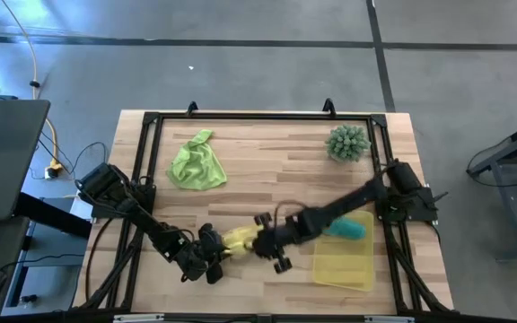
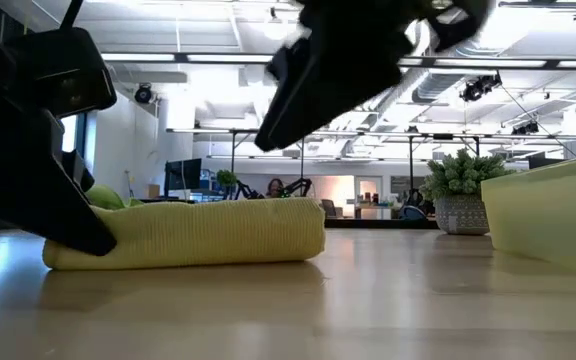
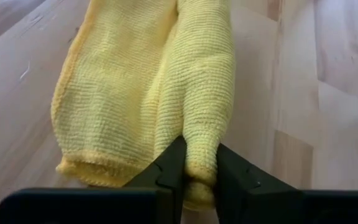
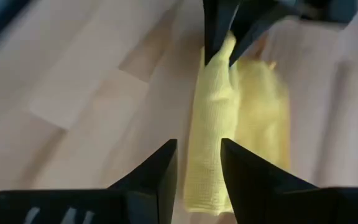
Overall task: Roll microfiber towels into tight, uniform cylinder then place into a basket
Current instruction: Roll the yellow microfiber cloth
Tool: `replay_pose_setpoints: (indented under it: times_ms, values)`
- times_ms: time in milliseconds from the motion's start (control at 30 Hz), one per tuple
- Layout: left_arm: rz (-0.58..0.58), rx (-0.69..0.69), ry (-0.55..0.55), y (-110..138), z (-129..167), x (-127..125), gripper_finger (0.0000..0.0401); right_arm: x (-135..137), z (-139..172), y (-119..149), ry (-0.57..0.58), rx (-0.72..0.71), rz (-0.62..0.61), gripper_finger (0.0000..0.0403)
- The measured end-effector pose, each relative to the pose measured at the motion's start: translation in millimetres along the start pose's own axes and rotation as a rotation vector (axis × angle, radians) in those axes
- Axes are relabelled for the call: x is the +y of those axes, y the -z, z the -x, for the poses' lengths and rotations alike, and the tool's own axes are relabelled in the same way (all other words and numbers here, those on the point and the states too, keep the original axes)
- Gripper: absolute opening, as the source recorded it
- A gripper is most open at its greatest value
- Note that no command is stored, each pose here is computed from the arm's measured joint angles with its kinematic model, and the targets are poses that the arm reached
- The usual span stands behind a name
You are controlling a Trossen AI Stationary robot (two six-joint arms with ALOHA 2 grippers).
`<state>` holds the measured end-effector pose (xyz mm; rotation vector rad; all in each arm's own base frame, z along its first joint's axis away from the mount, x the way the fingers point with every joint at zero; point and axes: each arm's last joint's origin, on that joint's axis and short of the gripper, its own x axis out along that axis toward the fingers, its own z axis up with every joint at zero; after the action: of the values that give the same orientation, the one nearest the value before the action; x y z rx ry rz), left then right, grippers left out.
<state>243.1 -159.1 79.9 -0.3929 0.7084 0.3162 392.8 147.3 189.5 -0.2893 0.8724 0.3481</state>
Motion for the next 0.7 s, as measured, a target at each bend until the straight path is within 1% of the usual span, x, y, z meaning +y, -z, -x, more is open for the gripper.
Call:
replay_pose_setpoints:
  times_ms: [67,133,167,333,433,600,700]
  values:
    - [0.013,-0.001,-0.001,0.0,0.0,0.1,0.0047,15.5,-2.4,-0.2,0.115,0.018,0.079,0.0112]
    - [0.018,-0.001,-0.002,0.1,0.0,0.3,0.0043,26.4,-5.9,1.9,0.199,0.041,0.108,0.0112]
    - [0.027,-0.001,-0.003,0.2,0.0,0.4,0.0042,29.6,-7.4,2.6,0.220,0.046,0.115,0.0113]
    - [0.119,-0.003,-0.012,-2.2,-1.9,2.6,0.0040,38.2,-16.1,6.5,0.211,0.060,0.123,0.0119]
    - [0.157,0.002,-0.012,-3.6,-2.7,3.4,0.0040,37.6,-20.0,8.7,0.209,0.066,0.073,0.0134]
    - [0.169,0.005,-0.012,-4.4,-3.2,4.0,0.0040,29.9,-28.7,14.2,0.225,0.096,0.045,0.0168]
    - [0.169,0.006,-0.012,-4.3,-3.2,4.0,0.0040,24.1,-33.1,17.1,0.225,0.110,0.035,0.0180]
